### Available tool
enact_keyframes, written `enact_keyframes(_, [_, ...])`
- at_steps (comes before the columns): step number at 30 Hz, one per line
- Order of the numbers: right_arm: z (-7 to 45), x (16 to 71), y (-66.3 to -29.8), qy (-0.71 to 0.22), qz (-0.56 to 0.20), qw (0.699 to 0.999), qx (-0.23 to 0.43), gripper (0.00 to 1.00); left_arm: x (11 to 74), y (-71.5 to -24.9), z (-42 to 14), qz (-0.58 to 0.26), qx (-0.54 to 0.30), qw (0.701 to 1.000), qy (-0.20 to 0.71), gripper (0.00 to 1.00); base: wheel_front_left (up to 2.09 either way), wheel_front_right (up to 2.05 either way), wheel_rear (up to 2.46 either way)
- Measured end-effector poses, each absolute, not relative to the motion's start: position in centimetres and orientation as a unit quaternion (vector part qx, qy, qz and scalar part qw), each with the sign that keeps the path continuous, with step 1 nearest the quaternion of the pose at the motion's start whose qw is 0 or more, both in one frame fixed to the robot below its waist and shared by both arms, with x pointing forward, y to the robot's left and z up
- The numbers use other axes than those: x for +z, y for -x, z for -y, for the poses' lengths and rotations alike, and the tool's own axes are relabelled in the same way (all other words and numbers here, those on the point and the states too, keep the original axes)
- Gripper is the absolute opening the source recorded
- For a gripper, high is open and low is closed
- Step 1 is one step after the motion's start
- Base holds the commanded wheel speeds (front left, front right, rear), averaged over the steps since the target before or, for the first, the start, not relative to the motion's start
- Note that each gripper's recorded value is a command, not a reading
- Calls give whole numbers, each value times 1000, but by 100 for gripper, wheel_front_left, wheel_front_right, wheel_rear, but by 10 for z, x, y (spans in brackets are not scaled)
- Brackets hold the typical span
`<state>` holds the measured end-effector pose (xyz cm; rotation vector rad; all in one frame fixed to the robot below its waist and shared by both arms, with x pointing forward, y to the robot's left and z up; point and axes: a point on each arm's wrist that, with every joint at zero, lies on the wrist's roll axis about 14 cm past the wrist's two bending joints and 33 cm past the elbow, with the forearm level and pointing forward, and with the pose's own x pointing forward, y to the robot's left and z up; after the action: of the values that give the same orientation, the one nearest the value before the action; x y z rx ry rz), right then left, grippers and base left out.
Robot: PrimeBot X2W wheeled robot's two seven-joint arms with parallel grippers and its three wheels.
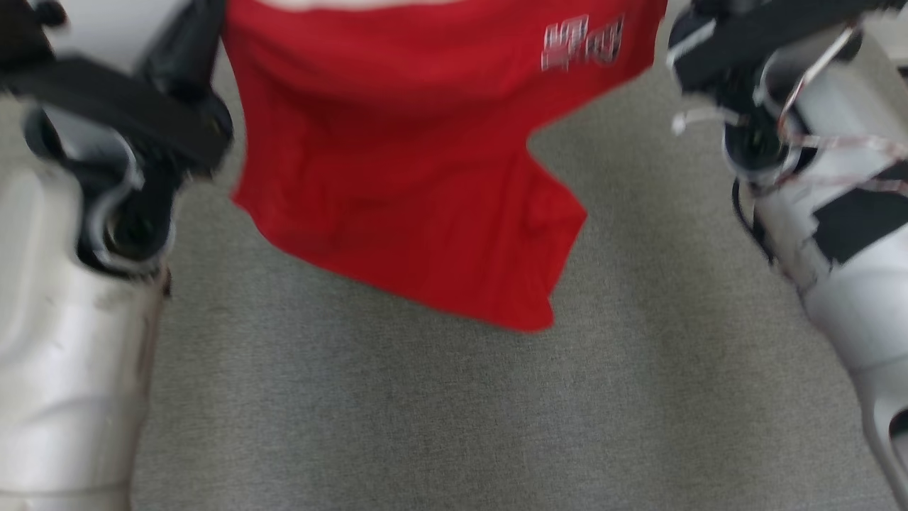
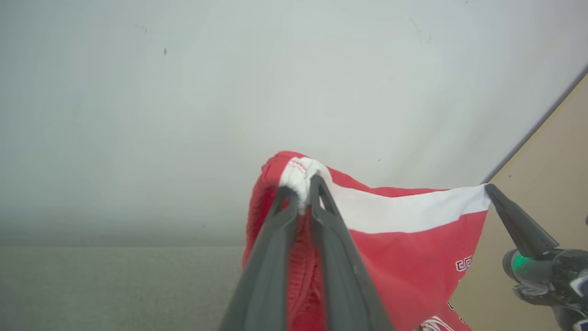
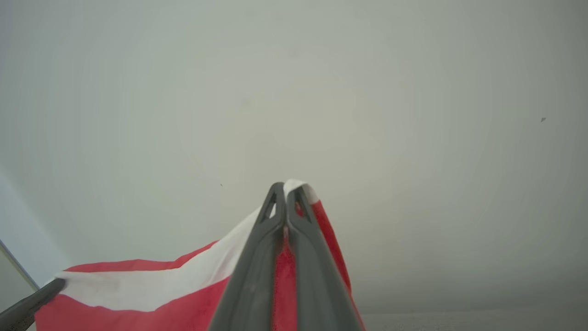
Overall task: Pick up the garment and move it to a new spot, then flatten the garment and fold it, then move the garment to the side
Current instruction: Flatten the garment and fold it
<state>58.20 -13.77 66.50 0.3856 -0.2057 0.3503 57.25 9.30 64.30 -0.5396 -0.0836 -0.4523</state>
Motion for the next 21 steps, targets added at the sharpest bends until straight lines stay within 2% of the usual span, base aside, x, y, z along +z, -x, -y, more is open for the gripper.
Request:
enact_keyframes(9, [152,724,-652,-159,204,954,150,0,693,-651,-102,140,-212,939,233,0,0,0,0])
enact_keyframes(12, [160,734,-669,-154,230,951,136,0,705,-670,-109,190,-198,928,254,0,0,0,0])
enact_keyframes(15, [177,761,-674,-155,290,937,116,0,707,-683,-109,227,-194,917,265,0,0,0,0])
enact_keyframes(17, [180,764,-675,-153,304,934,112,0,705,-687,-109,236,-192,913,271,0,0,0,0])
enact_keyframes(21, [178,739,-683,-132,310,936,99,0,684,-701,-110,249,-179,905,296,0,0,0,0])
